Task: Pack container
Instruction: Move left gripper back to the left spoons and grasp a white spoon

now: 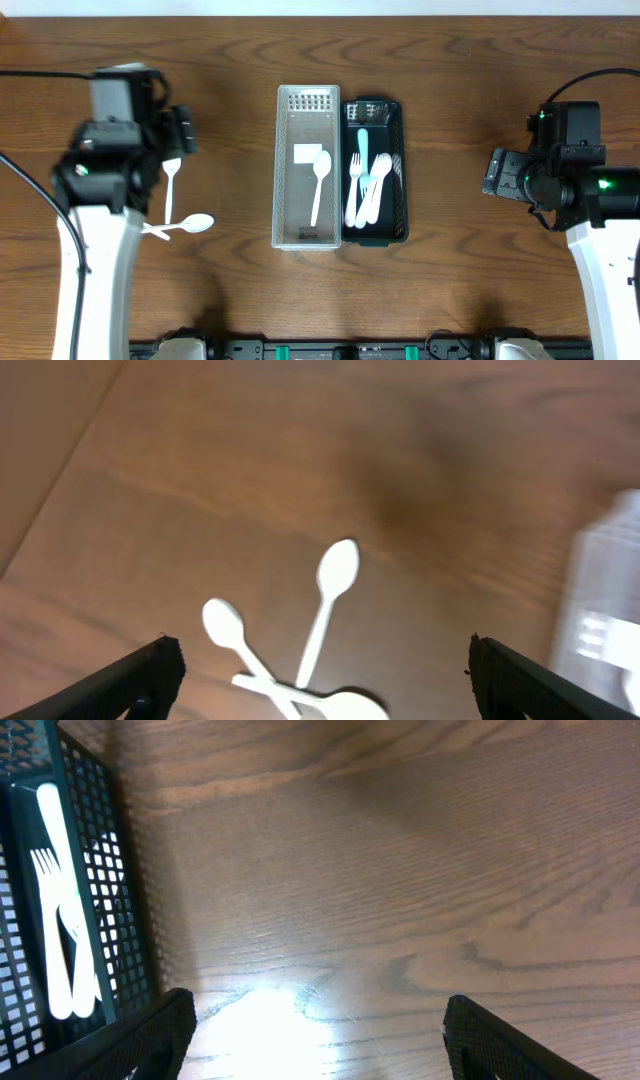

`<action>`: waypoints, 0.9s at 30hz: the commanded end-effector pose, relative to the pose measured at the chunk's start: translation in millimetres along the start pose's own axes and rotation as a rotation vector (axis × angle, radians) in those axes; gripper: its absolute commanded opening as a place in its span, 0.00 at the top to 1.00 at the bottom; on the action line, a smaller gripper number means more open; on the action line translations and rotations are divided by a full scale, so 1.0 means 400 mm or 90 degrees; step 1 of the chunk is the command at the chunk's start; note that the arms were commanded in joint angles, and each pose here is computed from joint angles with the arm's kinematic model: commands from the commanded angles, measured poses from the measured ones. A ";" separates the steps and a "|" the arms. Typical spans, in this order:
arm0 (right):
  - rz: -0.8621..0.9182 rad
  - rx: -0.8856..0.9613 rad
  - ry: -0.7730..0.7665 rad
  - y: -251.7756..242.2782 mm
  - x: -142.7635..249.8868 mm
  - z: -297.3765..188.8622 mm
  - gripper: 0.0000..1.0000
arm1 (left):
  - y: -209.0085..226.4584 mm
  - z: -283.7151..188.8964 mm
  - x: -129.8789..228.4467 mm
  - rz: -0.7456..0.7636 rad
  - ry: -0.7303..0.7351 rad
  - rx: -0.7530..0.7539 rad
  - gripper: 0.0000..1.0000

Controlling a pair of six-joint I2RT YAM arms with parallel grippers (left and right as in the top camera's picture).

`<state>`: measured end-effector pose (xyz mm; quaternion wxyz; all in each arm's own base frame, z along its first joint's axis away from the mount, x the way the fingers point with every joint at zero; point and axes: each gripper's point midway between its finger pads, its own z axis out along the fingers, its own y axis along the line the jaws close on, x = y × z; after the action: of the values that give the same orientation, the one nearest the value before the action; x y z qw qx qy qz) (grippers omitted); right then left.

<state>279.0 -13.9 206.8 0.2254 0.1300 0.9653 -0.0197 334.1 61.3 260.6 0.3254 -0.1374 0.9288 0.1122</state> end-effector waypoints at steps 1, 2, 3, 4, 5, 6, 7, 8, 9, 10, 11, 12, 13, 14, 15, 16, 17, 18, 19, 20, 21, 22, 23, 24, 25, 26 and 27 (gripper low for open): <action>-0.001 0.000 0.004 -0.006 0.002 0.004 0.18 | 0.008 0.096 0.044 0.010 0.084 0.045 0.04; -0.001 0.000 0.004 -0.006 0.002 0.004 0.18 | 0.014 0.123 0.053 0.006 0.104 0.045 0.04; -0.001 0.000 0.004 -0.006 0.002 0.004 0.18 | 0.024 0.154 0.065 0.006 0.127 0.042 0.02; -0.001 0.000 0.005 -0.006 0.002 0.004 0.18 | 0.031 0.182 0.077 0.009 0.147 0.036 0.02; -0.001 0.000 0.005 -0.006 0.002 0.004 0.17 | 0.038 0.214 0.092 0.015 0.171 0.032 0.01; -0.001 0.000 0.005 -0.006 0.002 0.004 0.18 | 0.042 0.245 0.107 0.023 0.194 0.030 0.01; -0.001 0.000 0.004 -0.006 0.002 0.004 0.18 | 0.044 0.267 0.120 0.030 0.212 0.029 0.01; -0.001 0.000 0.004 -0.006 0.002 0.004 0.18 | 0.044 0.295 0.138 0.042 0.234 0.029 0.01; -0.001 0.000 0.004 -0.006 0.002 0.004 0.17 | 0.042 0.321 0.156 0.052 0.257 0.030 0.01; -0.001 0.000 0.004 -0.006 0.002 0.004 0.18 | 0.039 0.341 0.172 0.063 0.275 0.032 0.01; -0.001 0.000 0.004 -0.006 0.002 0.004 0.18 | 0.036 0.359 0.187 0.072 0.292 0.034 0.01; -0.001 0.000 0.004 -0.006 0.001 0.004 0.17 | 0.033 0.380 0.203 0.079 0.309 0.035 0.01; -0.001 0.000 0.003 -0.006 0.001 0.004 0.17 | 0.030 0.400 0.216 0.083 0.322 0.036 0.01; -0.001 0.000 0.002 -0.006 0.000 0.004 0.17 | 0.027 0.415 0.228 0.085 0.333 0.037 0.01; -0.001 0.000 0.002 -0.006 -0.001 0.004 0.18 | 0.025 0.430 0.238 0.090 0.343 0.038 0.01; -0.001 0.000 0.001 -0.006 -0.001 0.004 0.17 | 0.023 0.445 0.251 0.097 0.354 0.040 0.01; -0.001 0.000 0.001 -0.006 -0.001 0.004 0.17 | 0.021 0.457 0.261 0.104 0.363 0.042 0.01; -0.001 0.000 0.001 -0.006 -0.001 0.004 0.17 | 0.017 0.468 0.274 0.113 0.375 0.047 0.01; -0.001 0.000 0.001 -0.006 -0.001 0.004 0.17 | 0.010 0.476 0.284 0.120 0.384 0.059 0.01; -0.001 0.000 0.001 -0.006 -0.001 0.004 0.17 | -0.001 0.484 0.296 0.126 0.394 0.077 0.01; -0.001 0.000 0.001 -0.006 -0.001 0.004 0.17 | -0.012 0.492 0.307 0.131 0.402 0.095 0.01; -0.001 0.000 0.001 -0.006 -0.001 0.004 0.17 | -0.021 0.498 0.315 0.133 0.407 0.109 0.00; -0.001 0.000 0.001 -0.006 -0.001 0.004 0.17 | -0.029 0.504 0.322 0.134 0.412 0.120 0.01; -0.001 0.001 0.001 -0.007 -0.001 0.004 0.17 | -0.036 0.511 0.329 0.138 0.416 0.132 0.01; -0.003 0.001 0.001 -0.007 -0.001 0.004 0.17 | -0.040 0.516 0.335 0.143 0.419 0.138 0.01; -0.006 0.001 0.001 -0.007 -0.001 0.004 0.16 | -0.042 0.522 0.342 0.148 0.424 0.142 0.01; -0.006 0.001 0.001 -0.007 -0.001 0.004 0.17 | -0.043 0.527 0.348 0.152 0.430 0.144 0.01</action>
<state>279.7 -13.6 207.1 0.2269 0.1284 0.9652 -0.0190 358.7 89.1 20.0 0.0104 -0.0461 0.9987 0.0185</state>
